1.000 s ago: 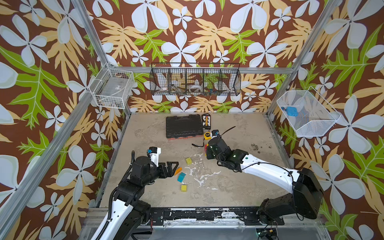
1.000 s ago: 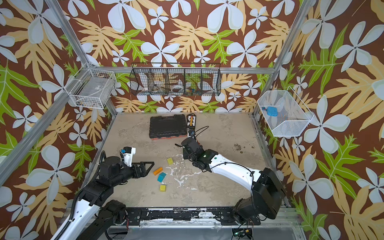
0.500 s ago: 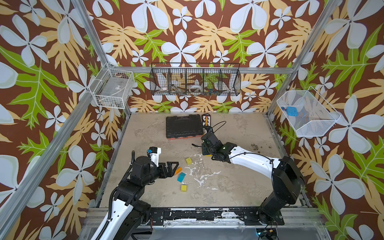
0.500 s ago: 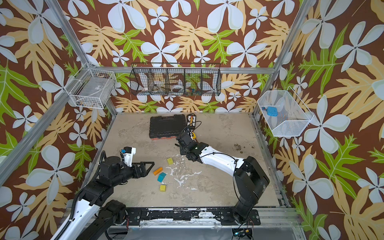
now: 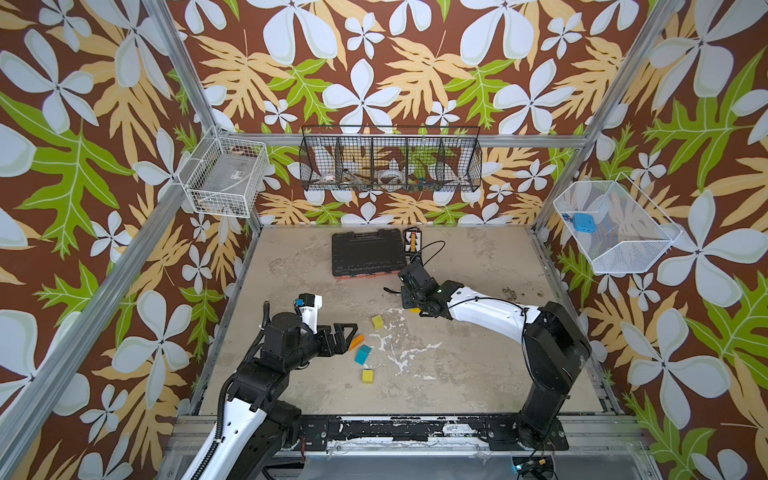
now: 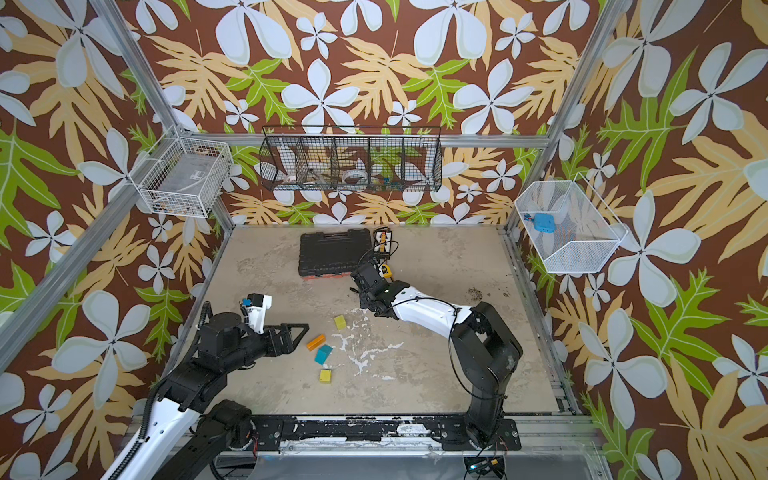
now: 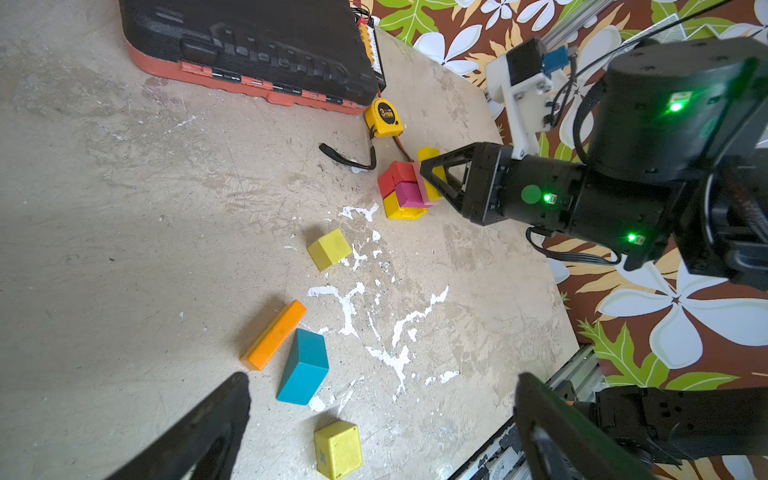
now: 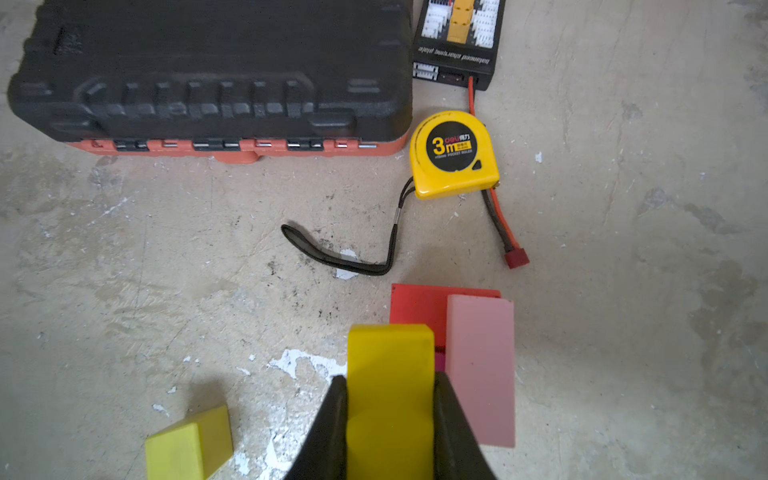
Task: Build the wood block tower
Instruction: 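Lift the long yellow block and carry it toward the stack, then lower the long yellow block upright beside the red and pink blocks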
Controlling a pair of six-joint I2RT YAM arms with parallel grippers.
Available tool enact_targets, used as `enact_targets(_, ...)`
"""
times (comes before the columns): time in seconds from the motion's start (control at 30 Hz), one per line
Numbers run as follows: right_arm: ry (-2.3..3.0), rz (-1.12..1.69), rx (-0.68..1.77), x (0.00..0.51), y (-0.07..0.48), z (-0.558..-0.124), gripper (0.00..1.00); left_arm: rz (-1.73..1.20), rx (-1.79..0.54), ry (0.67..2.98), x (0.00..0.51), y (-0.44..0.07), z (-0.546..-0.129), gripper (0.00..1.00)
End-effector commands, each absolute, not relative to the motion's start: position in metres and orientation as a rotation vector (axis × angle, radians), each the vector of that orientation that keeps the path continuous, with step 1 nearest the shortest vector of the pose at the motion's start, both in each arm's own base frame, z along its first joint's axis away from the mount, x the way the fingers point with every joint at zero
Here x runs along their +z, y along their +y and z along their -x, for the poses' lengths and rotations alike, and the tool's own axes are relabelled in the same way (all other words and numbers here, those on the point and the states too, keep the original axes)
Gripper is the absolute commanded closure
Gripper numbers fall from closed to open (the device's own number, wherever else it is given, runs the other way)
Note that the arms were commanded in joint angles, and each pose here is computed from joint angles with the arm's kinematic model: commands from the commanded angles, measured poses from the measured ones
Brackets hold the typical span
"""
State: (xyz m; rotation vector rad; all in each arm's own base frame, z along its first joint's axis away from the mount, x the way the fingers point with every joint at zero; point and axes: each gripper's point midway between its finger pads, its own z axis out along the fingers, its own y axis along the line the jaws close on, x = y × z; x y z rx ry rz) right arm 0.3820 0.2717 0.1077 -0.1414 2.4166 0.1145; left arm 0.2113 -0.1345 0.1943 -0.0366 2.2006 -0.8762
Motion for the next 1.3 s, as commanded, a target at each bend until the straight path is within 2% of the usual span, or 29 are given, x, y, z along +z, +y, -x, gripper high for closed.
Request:
enact_targets(0.0,2.425,0.137,0.108,0.104,0.272,-0.386,0.96,0.019,-0.885,2.178,0.199,-0.136,-0.213,0.00)
enact_targets(0.53,2.461,0.119,0.061,0.084,0.268,-0.396,0.96,0.017,-0.887,2.179,0.199,-0.137,-0.213,0.00)
enact_targets(1.27,2.482,0.103,0.036,0.076,0.263,-0.398,0.86,0.015,-0.887,2.175,0.200,-0.137,-0.213,0.00)
